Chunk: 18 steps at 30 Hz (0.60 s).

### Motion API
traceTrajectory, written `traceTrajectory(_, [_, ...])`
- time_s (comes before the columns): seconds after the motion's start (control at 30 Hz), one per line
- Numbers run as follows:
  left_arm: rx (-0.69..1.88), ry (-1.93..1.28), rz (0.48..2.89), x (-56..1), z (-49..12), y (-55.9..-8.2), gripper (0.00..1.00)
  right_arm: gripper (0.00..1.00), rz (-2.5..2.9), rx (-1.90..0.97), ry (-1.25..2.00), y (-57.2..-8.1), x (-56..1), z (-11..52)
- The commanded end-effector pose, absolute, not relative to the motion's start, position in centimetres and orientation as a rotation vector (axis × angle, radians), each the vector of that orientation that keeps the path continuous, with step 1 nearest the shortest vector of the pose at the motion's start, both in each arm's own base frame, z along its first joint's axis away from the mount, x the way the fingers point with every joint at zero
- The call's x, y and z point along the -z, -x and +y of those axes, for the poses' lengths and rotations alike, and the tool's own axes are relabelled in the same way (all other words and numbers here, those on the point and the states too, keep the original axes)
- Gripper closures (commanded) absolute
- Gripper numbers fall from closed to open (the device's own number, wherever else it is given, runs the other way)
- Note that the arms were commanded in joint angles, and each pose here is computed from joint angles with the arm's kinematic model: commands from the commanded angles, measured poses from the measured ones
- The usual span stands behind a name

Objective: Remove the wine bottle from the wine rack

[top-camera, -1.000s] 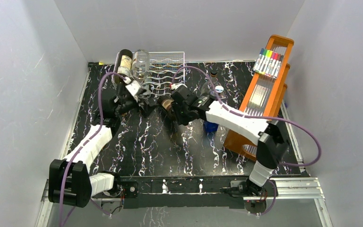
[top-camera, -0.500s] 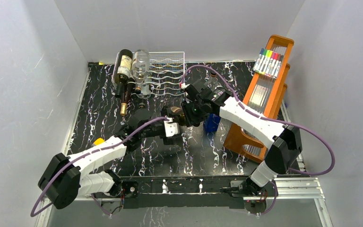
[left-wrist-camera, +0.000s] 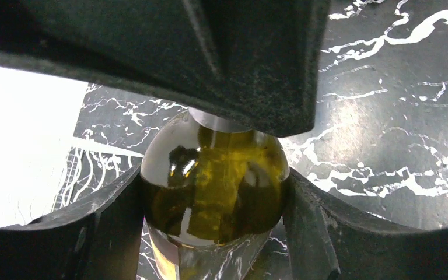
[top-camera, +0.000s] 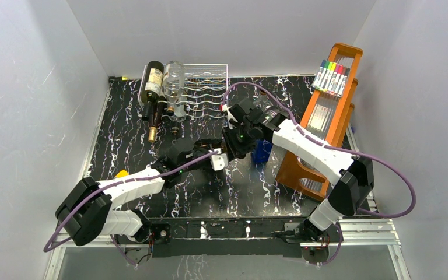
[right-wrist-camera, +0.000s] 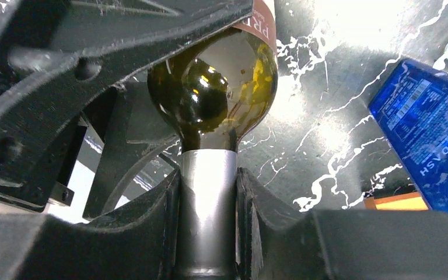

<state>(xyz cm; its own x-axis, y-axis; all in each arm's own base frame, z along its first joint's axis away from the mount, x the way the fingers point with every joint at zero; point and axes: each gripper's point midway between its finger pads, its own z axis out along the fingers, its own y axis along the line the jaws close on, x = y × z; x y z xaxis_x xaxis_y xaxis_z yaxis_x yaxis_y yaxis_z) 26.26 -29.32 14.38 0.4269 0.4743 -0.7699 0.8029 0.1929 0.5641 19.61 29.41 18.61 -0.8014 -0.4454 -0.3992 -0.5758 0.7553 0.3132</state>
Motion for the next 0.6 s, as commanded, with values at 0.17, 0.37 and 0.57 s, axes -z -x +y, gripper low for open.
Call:
traceTrajectory(0.17, [0.351, -1.179, 1.246, -18.6, -29.5, -28.6, 0.65, 0.4, 2.375, -0.722, 0.608, -22.7, -24.3, 31.3])
traceTrajectory(0.37, [0.416, -1.125, 1.264, -19.0, -30.0, -28.4, 0.73, 0.26, 2.231, -0.702, 0.484, -25.1, -25.9, 31.2])
traceTrajectory(0.57, [0.438, -1.042, 1.275, -20.1, -29.8, -28.7, 0.76, 0.26, 2.183, -0.738, 0.478, -26.0, -25.9, 32.5])
